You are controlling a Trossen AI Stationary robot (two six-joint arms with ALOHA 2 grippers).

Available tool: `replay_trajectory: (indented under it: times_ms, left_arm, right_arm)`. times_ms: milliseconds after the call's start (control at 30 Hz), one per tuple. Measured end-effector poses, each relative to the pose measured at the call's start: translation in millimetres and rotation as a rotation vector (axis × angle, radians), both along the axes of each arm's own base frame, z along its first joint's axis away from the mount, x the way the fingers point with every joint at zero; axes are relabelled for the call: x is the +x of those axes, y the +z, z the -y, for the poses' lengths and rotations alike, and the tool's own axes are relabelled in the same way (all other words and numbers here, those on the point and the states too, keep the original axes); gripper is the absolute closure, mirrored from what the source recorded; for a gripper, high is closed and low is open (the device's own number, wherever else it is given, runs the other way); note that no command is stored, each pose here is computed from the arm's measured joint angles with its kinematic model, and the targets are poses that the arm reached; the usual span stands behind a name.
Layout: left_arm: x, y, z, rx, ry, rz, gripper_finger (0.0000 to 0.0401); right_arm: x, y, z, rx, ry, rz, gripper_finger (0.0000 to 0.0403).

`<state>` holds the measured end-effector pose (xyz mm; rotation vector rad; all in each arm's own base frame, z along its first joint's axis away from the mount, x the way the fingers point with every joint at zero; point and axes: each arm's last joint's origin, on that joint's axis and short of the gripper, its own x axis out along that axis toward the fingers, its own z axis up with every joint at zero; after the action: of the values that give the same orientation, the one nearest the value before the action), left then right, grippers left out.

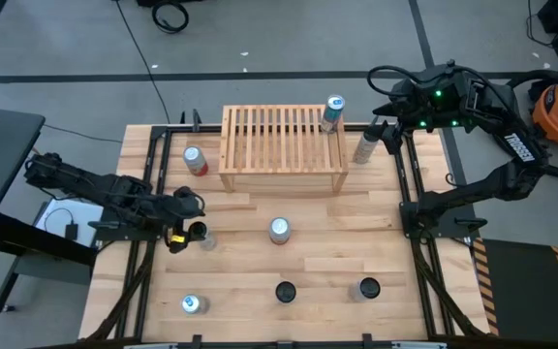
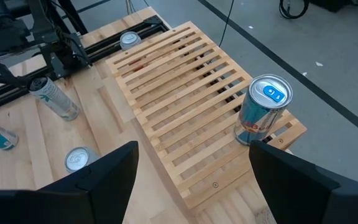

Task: Place canned beverage on shelf
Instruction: Put the left white pink soda can on the shelf

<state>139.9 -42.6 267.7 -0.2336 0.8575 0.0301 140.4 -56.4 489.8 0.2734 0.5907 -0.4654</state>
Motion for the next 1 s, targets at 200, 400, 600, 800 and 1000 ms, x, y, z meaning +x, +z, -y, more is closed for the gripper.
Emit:
replay_trajectory:
  times_ms: [200,400,600,800,1000]
  left_arm:
    - [1,-1,0,-0.011,0.018,-0.012,0.0046]
    - [1,-1,0,-0.012,0.019,-0.014,0.0046]
    - [2,-3,1,-0.021,0.037,-0.035,0.0046]
    - [7,-9,9,-0.006,-0.001,-0.077,0.0046]
    - [12,-17,17,0.018,-0.033,-0.126,0.0046]
  right_arm:
    - [0,0,0,0.0,0.0,0.0,0.0086]
    - [0,0,0,0.0,0.0,0.0,0.0086]
    - [0,0,0,-0.009,0.007,-0.004,0.0086]
    - [0,0,0,-0.013,0.011,-0.006,0.0086]
    - [0,0,0,-0.013,0.011,-0.006,0.0086]
